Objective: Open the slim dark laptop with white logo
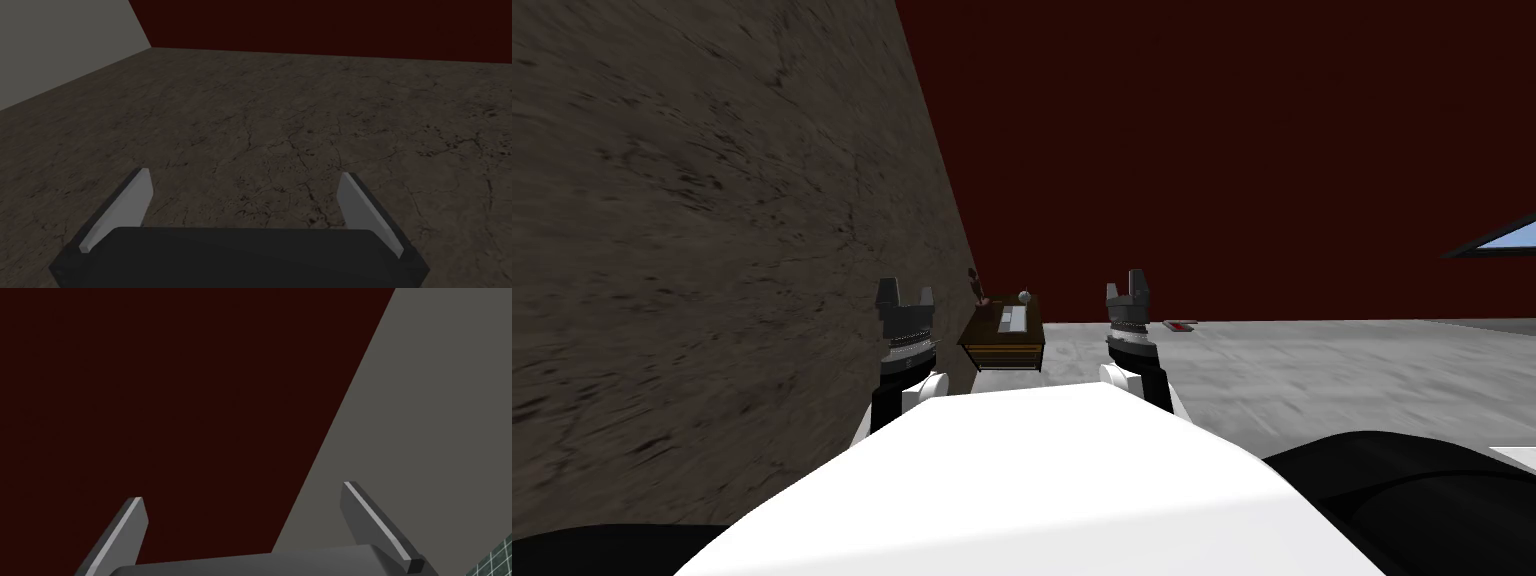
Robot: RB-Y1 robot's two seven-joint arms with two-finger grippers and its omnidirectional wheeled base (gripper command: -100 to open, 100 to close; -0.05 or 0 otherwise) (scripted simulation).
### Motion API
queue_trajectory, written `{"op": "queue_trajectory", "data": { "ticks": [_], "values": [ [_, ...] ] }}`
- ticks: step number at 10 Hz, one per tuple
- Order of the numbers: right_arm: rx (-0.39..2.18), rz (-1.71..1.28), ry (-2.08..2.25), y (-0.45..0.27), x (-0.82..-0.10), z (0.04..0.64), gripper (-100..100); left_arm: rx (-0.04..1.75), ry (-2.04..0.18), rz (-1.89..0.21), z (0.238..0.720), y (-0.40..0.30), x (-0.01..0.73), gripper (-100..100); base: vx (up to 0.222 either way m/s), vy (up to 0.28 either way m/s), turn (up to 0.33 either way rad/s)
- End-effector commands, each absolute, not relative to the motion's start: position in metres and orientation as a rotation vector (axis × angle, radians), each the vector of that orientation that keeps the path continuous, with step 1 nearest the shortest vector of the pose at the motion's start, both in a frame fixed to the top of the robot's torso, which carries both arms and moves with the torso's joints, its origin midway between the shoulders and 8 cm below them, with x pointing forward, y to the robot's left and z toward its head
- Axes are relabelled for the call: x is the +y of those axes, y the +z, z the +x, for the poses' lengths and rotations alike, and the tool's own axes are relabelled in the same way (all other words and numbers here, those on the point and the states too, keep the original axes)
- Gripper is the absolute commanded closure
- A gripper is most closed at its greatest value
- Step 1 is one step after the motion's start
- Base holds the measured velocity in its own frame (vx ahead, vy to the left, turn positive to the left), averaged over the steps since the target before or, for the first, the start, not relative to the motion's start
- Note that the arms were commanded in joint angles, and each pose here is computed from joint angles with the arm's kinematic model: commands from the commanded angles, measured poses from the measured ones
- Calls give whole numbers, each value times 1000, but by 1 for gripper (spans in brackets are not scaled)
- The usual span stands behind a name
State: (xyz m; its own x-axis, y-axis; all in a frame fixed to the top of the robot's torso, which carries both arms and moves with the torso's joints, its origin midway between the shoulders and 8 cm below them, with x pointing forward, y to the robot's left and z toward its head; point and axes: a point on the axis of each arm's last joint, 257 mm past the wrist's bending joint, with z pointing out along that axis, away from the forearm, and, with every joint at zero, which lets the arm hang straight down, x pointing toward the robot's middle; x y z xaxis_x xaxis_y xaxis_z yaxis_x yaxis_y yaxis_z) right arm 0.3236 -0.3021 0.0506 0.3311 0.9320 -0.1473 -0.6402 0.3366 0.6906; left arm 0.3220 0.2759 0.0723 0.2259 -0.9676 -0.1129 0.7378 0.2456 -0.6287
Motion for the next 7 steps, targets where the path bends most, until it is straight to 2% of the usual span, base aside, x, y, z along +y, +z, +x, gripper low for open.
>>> {"op": "queue_trajectory", "data": {
  "ticks": [1, 7],
  "values": [
    [591, 580, 1106, 51, -302, 324, 0, 547, -1246, -502, 322, 72, 276, 0, 0, 0, 0],
    [591, 580, 1106, 51, -302, 324, 0, 547, -1246, -502, 322, 72, 276, 0, 0, 0, 0]
  ]
}}
